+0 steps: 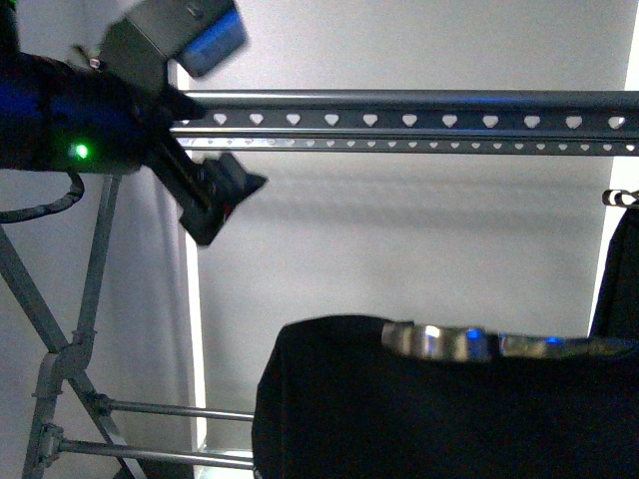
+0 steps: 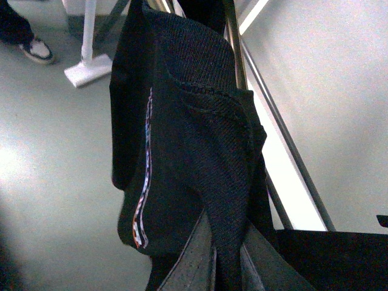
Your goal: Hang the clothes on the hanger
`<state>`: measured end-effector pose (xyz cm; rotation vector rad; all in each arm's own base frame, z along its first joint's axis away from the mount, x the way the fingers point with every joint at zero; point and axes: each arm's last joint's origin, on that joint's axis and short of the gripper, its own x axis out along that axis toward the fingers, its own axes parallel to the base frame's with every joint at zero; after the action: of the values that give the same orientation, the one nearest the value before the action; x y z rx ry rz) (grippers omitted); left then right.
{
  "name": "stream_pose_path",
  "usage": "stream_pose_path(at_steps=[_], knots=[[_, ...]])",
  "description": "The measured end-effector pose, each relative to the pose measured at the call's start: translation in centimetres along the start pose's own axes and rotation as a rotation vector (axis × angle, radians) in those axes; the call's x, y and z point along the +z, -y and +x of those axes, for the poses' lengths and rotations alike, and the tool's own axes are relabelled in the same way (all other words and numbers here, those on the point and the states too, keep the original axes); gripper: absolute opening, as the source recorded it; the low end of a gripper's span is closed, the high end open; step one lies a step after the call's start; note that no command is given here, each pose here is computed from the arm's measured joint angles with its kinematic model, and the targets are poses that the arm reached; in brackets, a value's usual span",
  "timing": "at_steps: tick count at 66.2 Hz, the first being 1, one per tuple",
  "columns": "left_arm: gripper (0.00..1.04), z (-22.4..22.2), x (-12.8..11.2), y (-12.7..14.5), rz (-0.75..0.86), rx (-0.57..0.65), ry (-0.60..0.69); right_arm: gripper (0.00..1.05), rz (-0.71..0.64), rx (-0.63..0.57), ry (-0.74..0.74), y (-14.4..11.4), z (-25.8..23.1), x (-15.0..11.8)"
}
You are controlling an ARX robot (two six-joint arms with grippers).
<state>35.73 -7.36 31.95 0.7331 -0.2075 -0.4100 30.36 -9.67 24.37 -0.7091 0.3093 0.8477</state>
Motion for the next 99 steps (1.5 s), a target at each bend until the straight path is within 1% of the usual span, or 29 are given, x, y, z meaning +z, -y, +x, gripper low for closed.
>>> stream_pose_path(at_steps=[1, 5, 7, 10, 11, 12, 16, 18, 22, 30, 31, 32, 34, 38, 39, 46, 48, 54, 55, 57, 62, 63, 64, 72, 84, 92, 96, 99], knots=[[0.98, -0.1, 0.0, -0.3, -0.081, 0.025, -0.006, 0.04, 0.012, -0.004, 0.014, 0.0, -0.2, 0.1], [0.98, -0.4, -0.3, -1.7, -0.502, 0.140, -0.021, 0.04, 0.077, -0.018, 0.083, 0.2, -1.2, 0.4], [0.98, -0.5, -0.5, -2.3, -0.658, 0.190, -0.022, 0.04, 0.108, -0.032, 0.113, 0.3, -1.6, 0.7], [0.98, -0.7, -0.7, -2.9, -0.806, 0.245, -0.022, 0.04, 0.144, -0.042, 0.145, 0.5, -2.1, 1.1], [0.98, -0.7, -0.8, -3.0, -0.816, 0.252, -0.022, 0.04, 0.144, -0.045, 0.150, 0.5, -2.1, 1.2], [0.98, -0.8, -0.9, -3.3, -0.862, 0.279, -0.026, 0.04, 0.165, -0.049, 0.161, 0.5, -2.2, 1.3], [0.98, -0.9, -1.2, -3.6, -0.920, 0.320, -0.041, 0.04, 0.203, -0.055, 0.186, 0.4, -2.5, 1.8], [0.98, -0.9, -1.3, -3.7, -0.943, 0.335, -0.050, 0.04, 0.245, -0.054, 0.198, 0.3, -2.7, 2.0], [0.98, -0.9, -1.4, -3.8, -0.952, 0.365, -0.054, 0.04, 0.328, -0.038, 0.225, -0.2, -3.2, 2.6], [0.98, -0.8, -1.0, -3.7, -0.932, 0.382, -0.028, 0.04, 0.539, 0.011, 0.244, -1.6, -4.1, 4.0], [0.98, -0.8, -0.9, -3.7, -0.920, 0.387, -0.034, 0.04, 0.548, 0.014, 0.243, -1.7, -4.2, 4.1], [0.95, -0.9, -0.8, -3.6, -0.905, 0.396, -0.059, 0.04, 0.587, 0.021, 0.242, -1.9, -4.3, 4.3], [0.90, -1.3, -0.9, -3.4, -0.872, 0.420, -0.117, 0.04, 0.624, 0.028, 0.238, -2.4, -4.5, 4.6], [0.81, -2.4, -1.2, -2.7, -0.826, 0.421, -0.161, 0.04, 0.694, 0.046, 0.222, -3.1, -4.7, 4.9], [0.77, -2.9, -1.3, -2.3, -0.811, 0.417, -0.167, 0.04, 0.715, 0.052, 0.213, -3.4, -4.8, 5.0], [0.60, -5.8, -2.3, -0.3, -0.767, 0.413, -0.176, 0.04, 0.801, 0.081, 0.155, -4.8, -4.8, 4.9], [0.52, -7.0, -2.8, 0.4, -0.756, 0.414, -0.177, 0.04, 0.825, 0.090, 0.120, -5.3, -4.8, 4.8], [0.38, -9.0, -3.9, 1.8, -0.748, 0.413, -0.183, 0.04, 0.866, 0.105, 0.047, -6.2, -4.5, 4.5], [0.33, -9.7, -4.4, 2.3, -0.746, 0.413, -0.190, 0.04, 0.878, 0.110, 0.029, -6.4, -4.5, 4.4], [0.26, -10.6, -4.9, 3.0, -0.745, 0.415, -0.200, 0.04, 0.884, 0.107, 0.010, -6.6, -4.3, 4.3], [0.08, -12.6, -5.8, 4.6, -0.742, 0.411, -0.213, 0.04, 0.923, 0.109, 0.007, -6.6, -4.2, 4.3], [0.04, -13.0, -5.9, 4.9, -0.741, 0.409, -0.214, 0.04, 0.928, 0.106, 0.010, -6.6, -4.2, 4.4], [0.03, -13.5, -6.1, 5.3, -0.741, 0.407, -0.213, 0.04, 0.942, 0.099, 0.016, -6.4, -4.2, 4.4], [0.04, -15.5, -6.8, 6.2, -0.738, 0.386, -0.198, 0.04, 0.984, 0.066, 0.054, -5.8, -4.0, 4.8], [0.04, -18.3, -7.7, 7.8, -0.738, 0.408, -0.220, 0.04, 1.067, 0.023, 0.106, -4.3, -3.9, 5.5], [0.04, -20.1, -7.5, 8.8, -0.740, 0.404, -0.228, 0.04, 1.128, -0.004, 0.132, -2.6, -3.6, 6.1], [0.04, -21.1, -7.3, 9.2, -0.742, 0.401, -0.236, 0.04, 1.162, -0.023, 0.142, -1.4, -3.4, 6.3], [0.04, -22.1, -6.9, 9.6, -0.741, 0.401, -0.235, 0.04, 1.211, -0.045, 0.152, -0.1, -3.1, 6.4]])
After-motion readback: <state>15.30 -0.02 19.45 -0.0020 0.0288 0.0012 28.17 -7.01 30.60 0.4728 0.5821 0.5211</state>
